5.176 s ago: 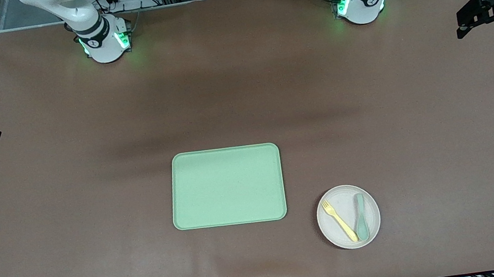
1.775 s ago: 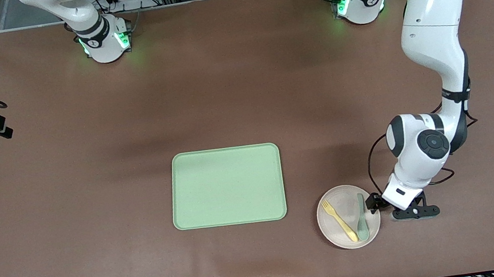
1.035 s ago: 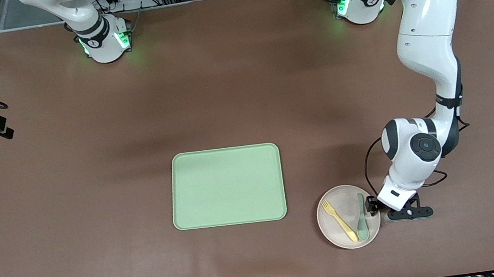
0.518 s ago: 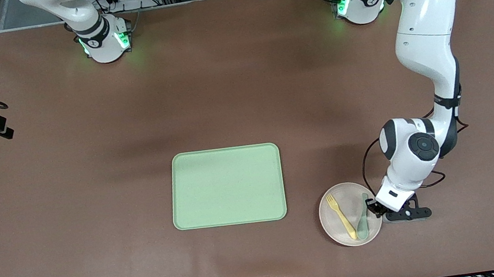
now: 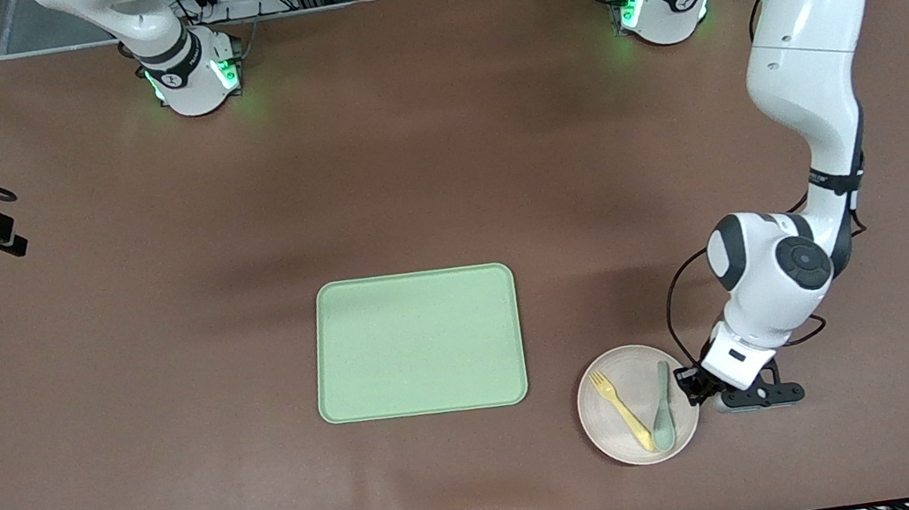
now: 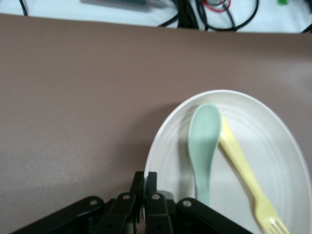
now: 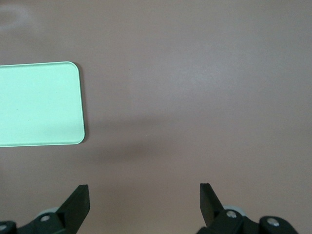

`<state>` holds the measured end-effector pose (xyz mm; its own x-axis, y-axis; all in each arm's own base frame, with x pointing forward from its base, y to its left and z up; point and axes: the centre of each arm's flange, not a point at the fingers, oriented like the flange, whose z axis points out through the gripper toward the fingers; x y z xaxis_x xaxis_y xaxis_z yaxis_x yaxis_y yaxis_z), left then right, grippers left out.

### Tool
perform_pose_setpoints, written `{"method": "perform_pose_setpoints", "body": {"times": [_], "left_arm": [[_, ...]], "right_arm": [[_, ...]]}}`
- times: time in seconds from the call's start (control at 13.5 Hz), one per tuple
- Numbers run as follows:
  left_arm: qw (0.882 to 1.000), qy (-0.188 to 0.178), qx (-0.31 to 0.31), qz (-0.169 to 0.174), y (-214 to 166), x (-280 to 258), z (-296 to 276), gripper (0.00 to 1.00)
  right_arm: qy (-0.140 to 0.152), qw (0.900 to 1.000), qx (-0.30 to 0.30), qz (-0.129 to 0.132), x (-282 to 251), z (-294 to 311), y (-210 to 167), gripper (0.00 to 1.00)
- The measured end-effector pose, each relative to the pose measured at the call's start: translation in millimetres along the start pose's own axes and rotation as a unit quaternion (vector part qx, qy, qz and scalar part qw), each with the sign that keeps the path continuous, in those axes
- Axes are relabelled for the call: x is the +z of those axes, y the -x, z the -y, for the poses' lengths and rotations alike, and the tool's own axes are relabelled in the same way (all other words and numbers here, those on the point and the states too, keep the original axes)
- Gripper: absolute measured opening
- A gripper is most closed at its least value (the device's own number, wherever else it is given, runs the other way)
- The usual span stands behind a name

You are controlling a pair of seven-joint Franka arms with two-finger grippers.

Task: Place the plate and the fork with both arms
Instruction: 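Carry the white plate with the left gripper onto the green tray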

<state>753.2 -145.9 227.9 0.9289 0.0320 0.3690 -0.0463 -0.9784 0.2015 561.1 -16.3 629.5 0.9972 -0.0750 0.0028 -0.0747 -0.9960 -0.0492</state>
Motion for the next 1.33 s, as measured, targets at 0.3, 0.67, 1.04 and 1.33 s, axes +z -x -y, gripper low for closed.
{"method": "perform_pose_setpoints", "body": {"times": [0.3, 0.67, 1.04, 1.33], "left_arm": [[1.000, 0.021, -0.006, 0.002, -3, -32, 1, 0.05], [0.998, 0.056, -0.006, 0.032, 5, -50, -57, 0.05], [0.993, 0.097, -0.011, 0.062, 35, -54, -153, 0.05], [0.991, 0.113, 0.001, 0.076, 69, -46, -228, 0.05]], "right_arm": [[0.000, 1.000, 0.001, 0.003, 2, -1, 0, 1.00], [0.000, 1.000, 0.001, 0.005, 5, -1, -2, 1.00], [-0.004, 1.000, 0.001, 0.017, 26, -1, -14, 1.00], [-0.011, 1.000, 0.002, 0.011, 42, 2, -28, 1.00]]}}
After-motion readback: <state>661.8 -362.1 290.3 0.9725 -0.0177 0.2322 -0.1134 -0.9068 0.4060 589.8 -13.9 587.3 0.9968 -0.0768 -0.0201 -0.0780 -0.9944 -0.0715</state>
